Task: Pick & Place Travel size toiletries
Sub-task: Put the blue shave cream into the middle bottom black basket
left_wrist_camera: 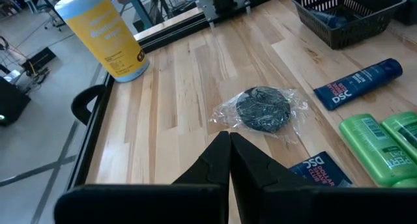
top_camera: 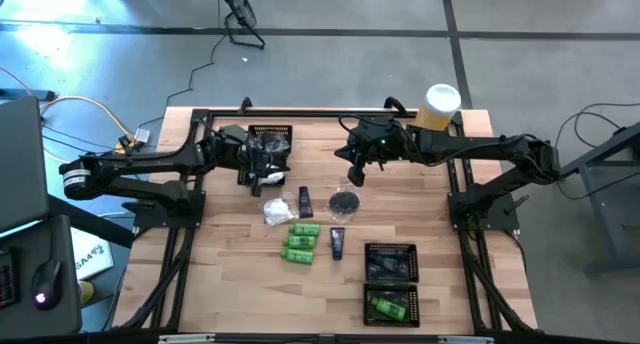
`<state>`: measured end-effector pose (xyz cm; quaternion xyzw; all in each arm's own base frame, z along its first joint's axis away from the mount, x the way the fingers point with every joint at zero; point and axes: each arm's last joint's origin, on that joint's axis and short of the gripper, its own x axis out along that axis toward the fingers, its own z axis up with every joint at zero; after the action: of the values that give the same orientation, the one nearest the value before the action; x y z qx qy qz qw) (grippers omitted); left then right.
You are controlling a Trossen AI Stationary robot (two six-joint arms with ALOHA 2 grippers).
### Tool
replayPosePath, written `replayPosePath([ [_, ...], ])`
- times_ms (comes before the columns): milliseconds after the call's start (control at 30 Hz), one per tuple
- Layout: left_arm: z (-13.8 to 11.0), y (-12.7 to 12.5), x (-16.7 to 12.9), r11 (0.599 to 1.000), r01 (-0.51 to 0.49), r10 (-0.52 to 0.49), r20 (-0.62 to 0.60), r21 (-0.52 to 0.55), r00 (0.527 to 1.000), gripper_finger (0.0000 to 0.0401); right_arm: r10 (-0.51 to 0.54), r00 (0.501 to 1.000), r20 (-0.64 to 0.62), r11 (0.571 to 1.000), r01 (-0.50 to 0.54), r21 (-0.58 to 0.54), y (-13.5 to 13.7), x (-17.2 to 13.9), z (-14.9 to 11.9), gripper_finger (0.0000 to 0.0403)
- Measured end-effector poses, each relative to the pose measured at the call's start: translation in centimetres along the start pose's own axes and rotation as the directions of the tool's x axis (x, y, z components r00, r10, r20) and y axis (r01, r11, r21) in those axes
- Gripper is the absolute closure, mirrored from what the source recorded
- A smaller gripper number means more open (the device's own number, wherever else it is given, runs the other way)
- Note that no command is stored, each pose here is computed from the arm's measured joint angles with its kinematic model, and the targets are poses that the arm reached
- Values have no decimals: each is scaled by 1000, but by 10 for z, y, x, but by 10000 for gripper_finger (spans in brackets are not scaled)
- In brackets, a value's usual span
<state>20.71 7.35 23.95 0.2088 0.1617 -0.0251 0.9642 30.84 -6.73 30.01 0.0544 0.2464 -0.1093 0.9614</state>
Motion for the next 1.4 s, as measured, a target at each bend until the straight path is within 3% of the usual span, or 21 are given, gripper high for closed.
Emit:
replayPosePath([
  [433, -1, 1, 0, 998, -50, 49, -23, -31, 999, 396, 3, 1000, 0, 999, -3, 53, 3, 0, 0, 400],
  [633, -17, -18, 4, 999, -26, 27, 29, -34, 999, 396, 30, 1000, -2, 998, -30, 46, 21, -1, -1, 400],
  [800, -16, -29, 6, 1000, -2, 3, 75, -19, 997, 396, -44, 999, 8, 998, 44, 48, 34, -2, -3, 400],
  [1000, -14, -32, 7, 1000, 15, -14, 89, -11, 996, 396, -22, 1000, 8, 997, 21, 71, 43, -3, -4, 400],
  [1400, -14, -31, 7, 1000, 1, -1, 86, 1, 996, 396, -18, 1000, 6, 1000, 18, 18, 38, -2, -3, 400],
])
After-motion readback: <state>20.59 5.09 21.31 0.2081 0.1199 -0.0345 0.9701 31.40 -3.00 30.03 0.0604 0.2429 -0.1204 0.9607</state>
